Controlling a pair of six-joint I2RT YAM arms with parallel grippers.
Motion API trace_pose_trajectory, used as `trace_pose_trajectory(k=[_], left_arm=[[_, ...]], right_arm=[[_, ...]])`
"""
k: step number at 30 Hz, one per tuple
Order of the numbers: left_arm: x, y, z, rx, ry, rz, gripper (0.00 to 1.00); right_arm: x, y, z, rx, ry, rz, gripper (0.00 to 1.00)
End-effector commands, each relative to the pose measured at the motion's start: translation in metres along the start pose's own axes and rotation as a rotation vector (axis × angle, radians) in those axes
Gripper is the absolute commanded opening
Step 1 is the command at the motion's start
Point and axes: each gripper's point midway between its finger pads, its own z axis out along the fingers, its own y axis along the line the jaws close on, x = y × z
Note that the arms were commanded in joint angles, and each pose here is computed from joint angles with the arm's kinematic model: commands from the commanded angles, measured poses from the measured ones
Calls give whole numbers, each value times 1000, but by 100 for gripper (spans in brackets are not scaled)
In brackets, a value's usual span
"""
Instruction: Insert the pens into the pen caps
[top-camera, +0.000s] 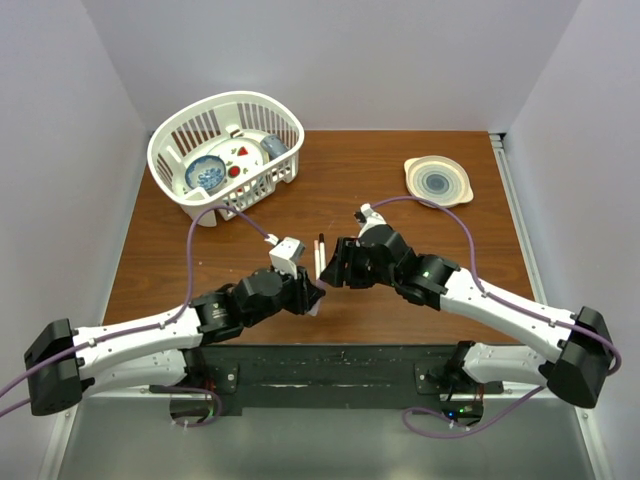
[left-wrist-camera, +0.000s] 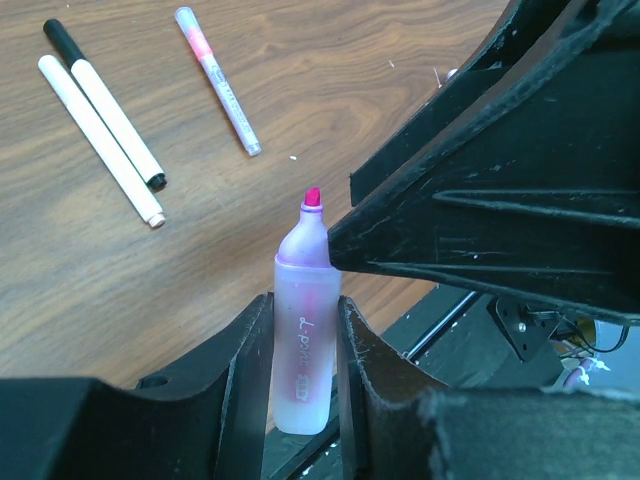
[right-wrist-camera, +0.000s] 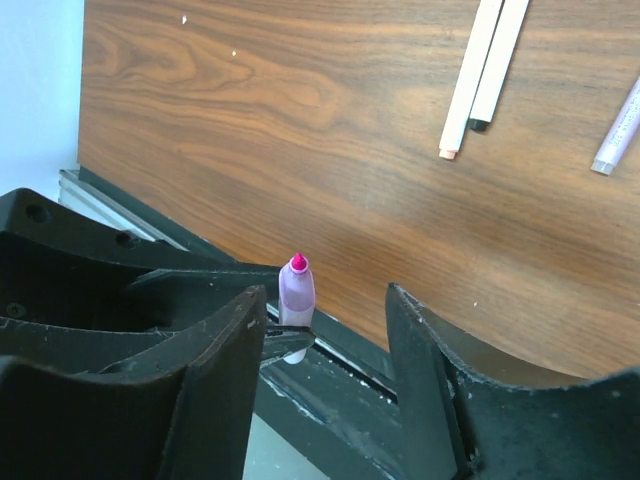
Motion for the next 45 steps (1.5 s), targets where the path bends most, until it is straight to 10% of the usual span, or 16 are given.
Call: trace_pose_trajectory(k=[1,15,23,29,45], left_arm=[[-14,-8,-1,33,-65,17,0],[-28,-18,-6,72,-122,43,0],[-34,-20,-15,98,-158,24,0],[-46,-31,-36,160,-183,25,49],[-83,-124,-121,676,-213,2,65]], right_arm=[[-13,17,-5,-62,-37,2,53],[7,19,8,-100,45,-1,40],[-3,43,-2,-227,5,-35,1],[-33,85,-48,-416,-106,-266,0],[-42,153,-146,-862,-233,-364,0]])
